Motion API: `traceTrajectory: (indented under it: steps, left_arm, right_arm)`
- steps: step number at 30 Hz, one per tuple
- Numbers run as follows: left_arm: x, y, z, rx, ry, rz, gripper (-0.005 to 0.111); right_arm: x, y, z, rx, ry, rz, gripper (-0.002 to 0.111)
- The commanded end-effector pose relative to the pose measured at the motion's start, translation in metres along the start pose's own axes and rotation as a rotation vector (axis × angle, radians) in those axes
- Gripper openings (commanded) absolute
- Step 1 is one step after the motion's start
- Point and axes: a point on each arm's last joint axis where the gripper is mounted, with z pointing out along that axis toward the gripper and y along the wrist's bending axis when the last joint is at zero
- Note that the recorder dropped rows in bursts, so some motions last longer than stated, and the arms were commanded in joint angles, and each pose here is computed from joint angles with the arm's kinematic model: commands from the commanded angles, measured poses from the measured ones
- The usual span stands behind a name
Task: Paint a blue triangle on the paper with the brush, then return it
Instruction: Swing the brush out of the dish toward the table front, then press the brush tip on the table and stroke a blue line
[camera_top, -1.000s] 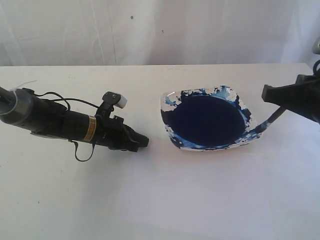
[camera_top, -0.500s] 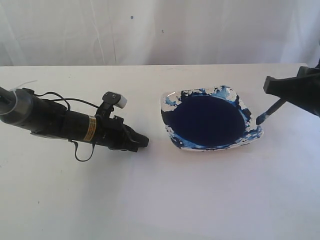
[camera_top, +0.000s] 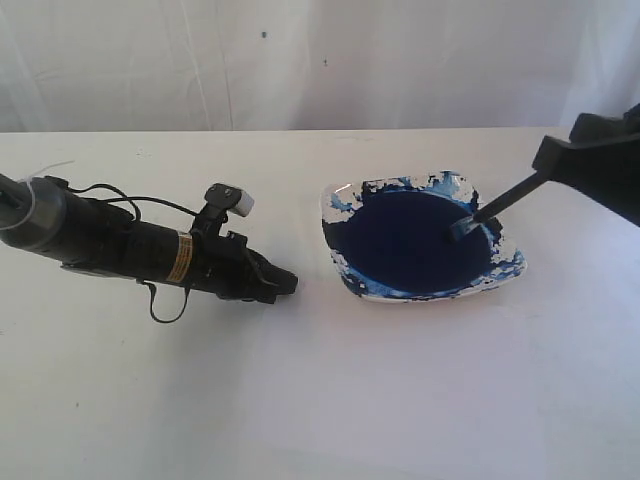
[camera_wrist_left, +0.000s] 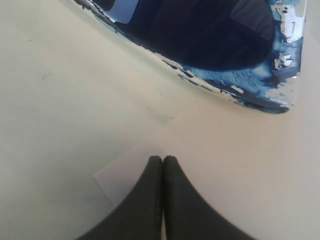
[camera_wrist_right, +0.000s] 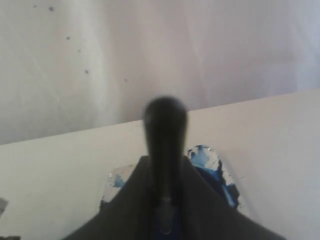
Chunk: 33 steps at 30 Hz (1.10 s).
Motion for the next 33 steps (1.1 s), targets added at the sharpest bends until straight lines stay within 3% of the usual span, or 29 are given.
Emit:
traceTrajectory:
  steps: [1, 21, 33]
  left_arm:
    - [0.001, 0.002, 0.0, -0.036, 0.022, 0.016, 0.0]
    - [0.001, 0.002, 0.0, -0.036, 0.022, 0.016, 0.0]
    - [0.001, 0.002, 0.0, -0.036, 0.022, 0.016, 0.0]
  right_arm:
    - [0.005, 0.009, -0.004, -0.103, 0.076, -0.011, 0.007]
    - [0.023, 0.028, -0.012, -0.321, 0.294, 0.043, 0.007]
    - [0.024, 0.03, -0.012, -0.334, 0.312, 0.077, 0.003]
